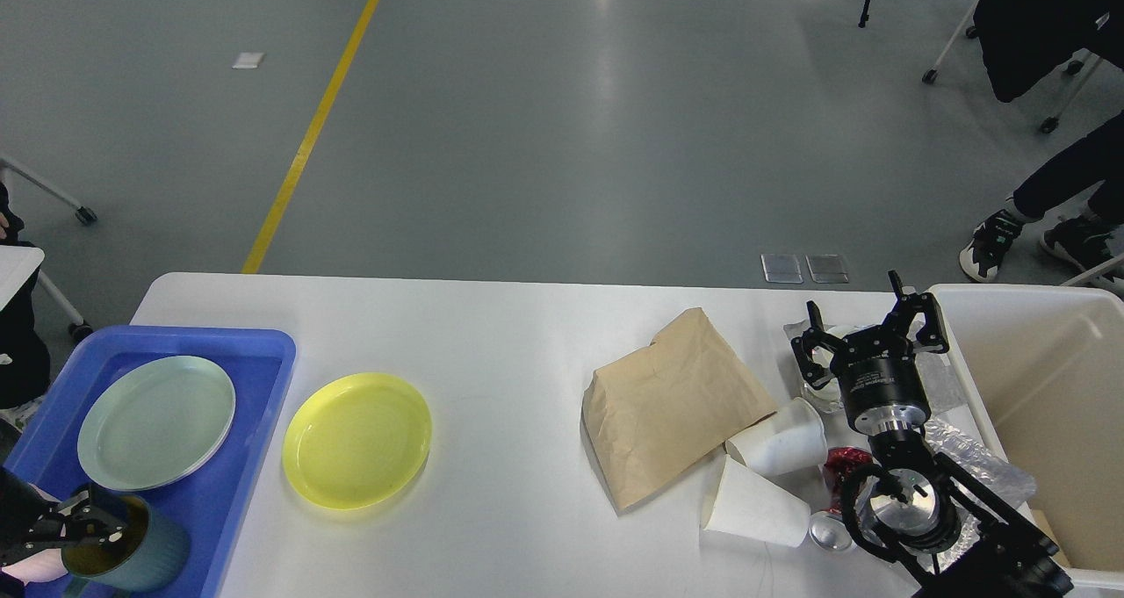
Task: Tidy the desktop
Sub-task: 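Lower the dark green mug into the blue tray and release, then raise the left gripper and move it over the yellow plate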
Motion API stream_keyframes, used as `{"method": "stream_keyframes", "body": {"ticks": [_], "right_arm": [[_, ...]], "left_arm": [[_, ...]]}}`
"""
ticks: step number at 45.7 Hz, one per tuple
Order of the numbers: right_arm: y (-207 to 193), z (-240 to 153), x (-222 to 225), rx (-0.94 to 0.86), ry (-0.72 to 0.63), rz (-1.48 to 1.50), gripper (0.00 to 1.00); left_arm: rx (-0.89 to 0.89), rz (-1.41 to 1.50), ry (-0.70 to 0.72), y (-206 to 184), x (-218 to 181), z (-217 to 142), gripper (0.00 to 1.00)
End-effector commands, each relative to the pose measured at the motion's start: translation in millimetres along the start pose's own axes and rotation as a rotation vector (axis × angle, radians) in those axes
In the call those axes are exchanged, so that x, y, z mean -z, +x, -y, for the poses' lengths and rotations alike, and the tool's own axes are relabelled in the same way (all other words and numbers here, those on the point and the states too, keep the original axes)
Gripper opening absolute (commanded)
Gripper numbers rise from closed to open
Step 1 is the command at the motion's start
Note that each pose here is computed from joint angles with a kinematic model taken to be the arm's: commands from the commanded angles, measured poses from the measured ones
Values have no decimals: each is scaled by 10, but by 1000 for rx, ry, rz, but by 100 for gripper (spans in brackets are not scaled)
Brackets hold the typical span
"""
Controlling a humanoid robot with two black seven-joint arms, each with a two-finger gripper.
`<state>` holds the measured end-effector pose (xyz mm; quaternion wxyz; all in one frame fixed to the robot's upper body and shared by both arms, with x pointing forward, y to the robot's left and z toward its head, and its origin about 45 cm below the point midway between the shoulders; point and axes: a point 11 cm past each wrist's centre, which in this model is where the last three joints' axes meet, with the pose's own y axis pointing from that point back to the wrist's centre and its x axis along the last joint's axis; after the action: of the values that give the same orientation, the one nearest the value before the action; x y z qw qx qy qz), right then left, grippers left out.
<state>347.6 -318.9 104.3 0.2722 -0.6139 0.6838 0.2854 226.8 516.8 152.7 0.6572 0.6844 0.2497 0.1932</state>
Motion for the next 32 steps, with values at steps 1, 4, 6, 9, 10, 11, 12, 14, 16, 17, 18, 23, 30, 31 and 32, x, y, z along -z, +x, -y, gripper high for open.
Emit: {"method": "stream_keyframes", "body": {"ticks": [1,4,6,9,10,11,12,14,16,17,18,23,30,31,32], "right_arm": [[0,0,0,0,0,1,100],[0,0,0,0,0,1,100],[0,-1,-4,0,-1,0,100],[0,0,0,0,0,1,100],[0,0,0,0,0,-1,100],[0,-1,-4,0,-1,0,100],[4,1,6,0,1,-1,100],[0,0,0,0,0,1,100],[0,-1,-4,0,-1,0,100],[0,0,0,0,0,1,100],[0,0,0,0,0,1,100],[0,0,0,0,0,1,100],[0,-1,-4,0,-1,0,100],[0,0,0,0,0,1,100],[0,0,0,0,0,1,100]], "left_arm": [[13,16,19,-19,-7,-260,96],[10,12,26,-33,-23,-420,96],[7,5,19,-53,-60,-554,96],[-3,12,21,-72,-102,-739,96],[-4,19,24,-84,-122,-797,96],[-9,31,27,-88,-157,-858,96],[-14,47,29,-95,-212,-926,96],[-16,77,46,-125,-294,-1048,96],[-25,101,63,-154,-349,-1194,96],[-34,109,71,-166,-368,-1277,96],[-42,119,79,-182,-392,-1355,96],[-83,189,122,-254,-601,-1714,96],[-106,270,144,-341,-1013,-2171,96],[-107,270,137,-362,-1078,-2237,96],[-108,271,127,-383,-1143,-2303,96]]}}
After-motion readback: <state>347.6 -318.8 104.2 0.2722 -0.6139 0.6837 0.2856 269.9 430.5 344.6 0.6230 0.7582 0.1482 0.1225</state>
